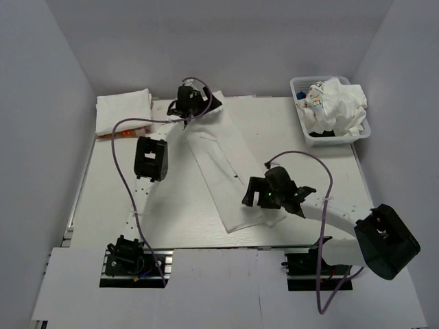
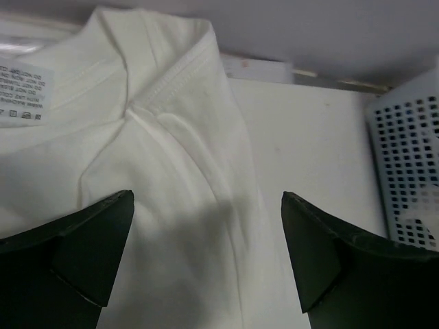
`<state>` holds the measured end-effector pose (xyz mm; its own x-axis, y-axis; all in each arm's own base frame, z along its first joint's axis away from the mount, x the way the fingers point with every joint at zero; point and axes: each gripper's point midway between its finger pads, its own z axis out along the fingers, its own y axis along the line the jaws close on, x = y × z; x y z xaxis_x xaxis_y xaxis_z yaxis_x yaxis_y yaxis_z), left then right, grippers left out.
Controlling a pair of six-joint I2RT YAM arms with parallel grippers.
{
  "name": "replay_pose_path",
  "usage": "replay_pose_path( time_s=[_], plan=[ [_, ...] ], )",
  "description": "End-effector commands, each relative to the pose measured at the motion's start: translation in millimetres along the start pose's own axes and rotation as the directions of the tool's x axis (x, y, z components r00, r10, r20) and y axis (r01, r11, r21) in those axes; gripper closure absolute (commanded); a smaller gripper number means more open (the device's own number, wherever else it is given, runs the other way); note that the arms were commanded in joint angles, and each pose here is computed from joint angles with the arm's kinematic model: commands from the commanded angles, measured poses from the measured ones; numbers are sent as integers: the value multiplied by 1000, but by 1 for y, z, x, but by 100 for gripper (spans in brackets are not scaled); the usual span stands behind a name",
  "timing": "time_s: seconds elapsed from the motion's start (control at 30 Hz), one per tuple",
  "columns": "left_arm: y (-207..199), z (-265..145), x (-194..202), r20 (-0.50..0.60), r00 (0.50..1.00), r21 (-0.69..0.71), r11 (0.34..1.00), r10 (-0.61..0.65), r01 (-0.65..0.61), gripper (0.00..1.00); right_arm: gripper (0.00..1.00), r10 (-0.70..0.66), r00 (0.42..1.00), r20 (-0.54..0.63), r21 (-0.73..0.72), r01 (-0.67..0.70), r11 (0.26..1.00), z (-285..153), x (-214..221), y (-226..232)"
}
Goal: Fold and stack the t-shirts
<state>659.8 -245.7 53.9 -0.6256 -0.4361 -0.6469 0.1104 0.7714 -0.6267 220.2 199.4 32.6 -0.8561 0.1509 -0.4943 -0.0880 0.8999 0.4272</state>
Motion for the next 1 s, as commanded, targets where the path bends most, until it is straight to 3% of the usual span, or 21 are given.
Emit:
replay_pose_path(
  time_s=[0.0,0.07,0.13,0.33,0.4,0.57,0.67,0.7,0.8,0.83,0.93,0.97],
  plan=[
    [-16,33,74,-173,985,159,987,16,12,0,10,-129,946,-298,-96,105,990,-17,83,9],
    [-36,40,83,-118,993,271,962,22,11,0,10,-244,896,-370,-164,196,967,-19,108,15],
    [-41,44,94,-112,993,292,956,34,0,0,10,-296,877,-378,-216,228,949,-19,113,26],
    [-75,56,98,-55,998,365,931,10,11,0,10,-607,751,-259,-507,430,747,-28,133,93],
    [-76,56,97,-48,999,371,929,12,7,0,10,-633,741,-226,-505,466,726,-28,134,98],
    [-100,36,72,-12,998,396,916,70,-59,0,10,-581,811,-69,-351,526,775,-31,81,111],
    [-144,1,24,55,985,410,896,161,-169,0,10,-572,820,-19,-254,549,796,-33,57,111],
    [-175,-29,-10,114,975,422,880,190,-220,0,10,-563,826,-5,-246,545,802,-35,51,117],
    [-183,-77,-25,75,958,379,881,278,-285,0,11,-563,826,-22,-197,549,812,-32,47,120],
    [-205,-122,-42,67,952,370,878,300,-303,0,13,-552,833,-40,-171,539,825,-27,49,119],
    [-158,-166,-24,-21,952,177,938,306,-298,0,22,-535,839,-99,-101,527,844,-18,54,112],
    [-179,-221,-52,84,946,153,934,314,-324,0,29,-525,845,-106,-84,518,851,-15,53,111]
  ],
)
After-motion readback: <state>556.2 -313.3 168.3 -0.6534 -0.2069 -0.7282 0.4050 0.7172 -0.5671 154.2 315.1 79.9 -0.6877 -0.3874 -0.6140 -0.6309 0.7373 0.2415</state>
